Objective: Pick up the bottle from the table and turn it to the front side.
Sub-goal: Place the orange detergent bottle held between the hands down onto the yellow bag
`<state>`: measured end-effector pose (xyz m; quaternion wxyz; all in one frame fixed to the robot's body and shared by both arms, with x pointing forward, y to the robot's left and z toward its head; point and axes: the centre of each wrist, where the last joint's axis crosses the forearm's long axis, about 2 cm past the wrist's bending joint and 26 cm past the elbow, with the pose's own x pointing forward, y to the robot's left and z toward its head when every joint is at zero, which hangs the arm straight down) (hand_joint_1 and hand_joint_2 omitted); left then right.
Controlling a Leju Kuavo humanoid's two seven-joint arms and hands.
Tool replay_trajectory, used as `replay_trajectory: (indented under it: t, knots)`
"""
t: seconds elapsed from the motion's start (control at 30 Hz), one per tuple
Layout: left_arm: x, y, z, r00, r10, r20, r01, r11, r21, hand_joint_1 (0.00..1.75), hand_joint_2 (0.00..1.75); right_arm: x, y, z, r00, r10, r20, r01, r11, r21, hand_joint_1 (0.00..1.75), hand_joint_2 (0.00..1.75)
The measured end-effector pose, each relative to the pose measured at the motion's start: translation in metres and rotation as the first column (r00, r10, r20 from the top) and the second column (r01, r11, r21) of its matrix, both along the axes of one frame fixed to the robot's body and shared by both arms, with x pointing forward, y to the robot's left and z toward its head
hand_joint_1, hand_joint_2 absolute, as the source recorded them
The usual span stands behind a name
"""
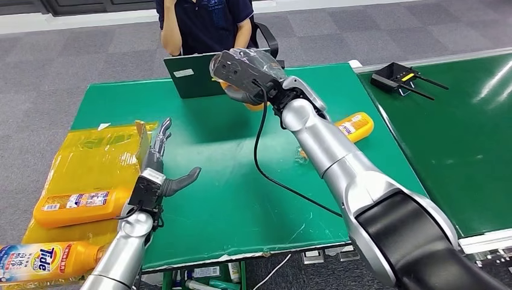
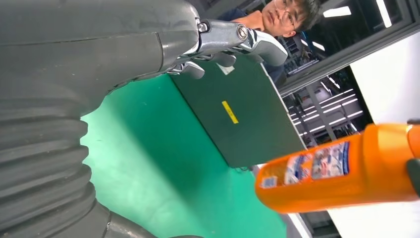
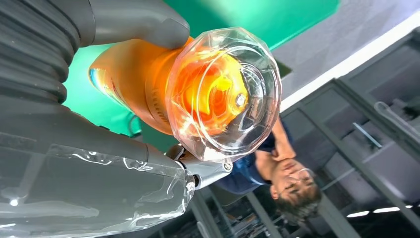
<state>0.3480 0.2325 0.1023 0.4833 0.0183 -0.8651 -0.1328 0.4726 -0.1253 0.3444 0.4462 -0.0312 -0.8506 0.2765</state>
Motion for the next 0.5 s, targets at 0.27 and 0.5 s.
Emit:
replay_trajectory:
  t: [0.27,0.5]
  knots:
    - [0.014,-0.013,0.01,1.0,-0.016,0.007,0.017,1.0,-0.018,0.0,1.75,-0.006,0.015,0.009,0.999,0.037,0.014,-0.037,0.998,0.042,1.75,1.75]
    - [0.015,-0.014,0.008,1.0,-0.019,-0.004,0.018,1.0,-0.019,0.0,1.75,-0.006,0.017,0.009,0.999,0.042,0.015,-0.043,0.998,0.046,1.75,1.75]
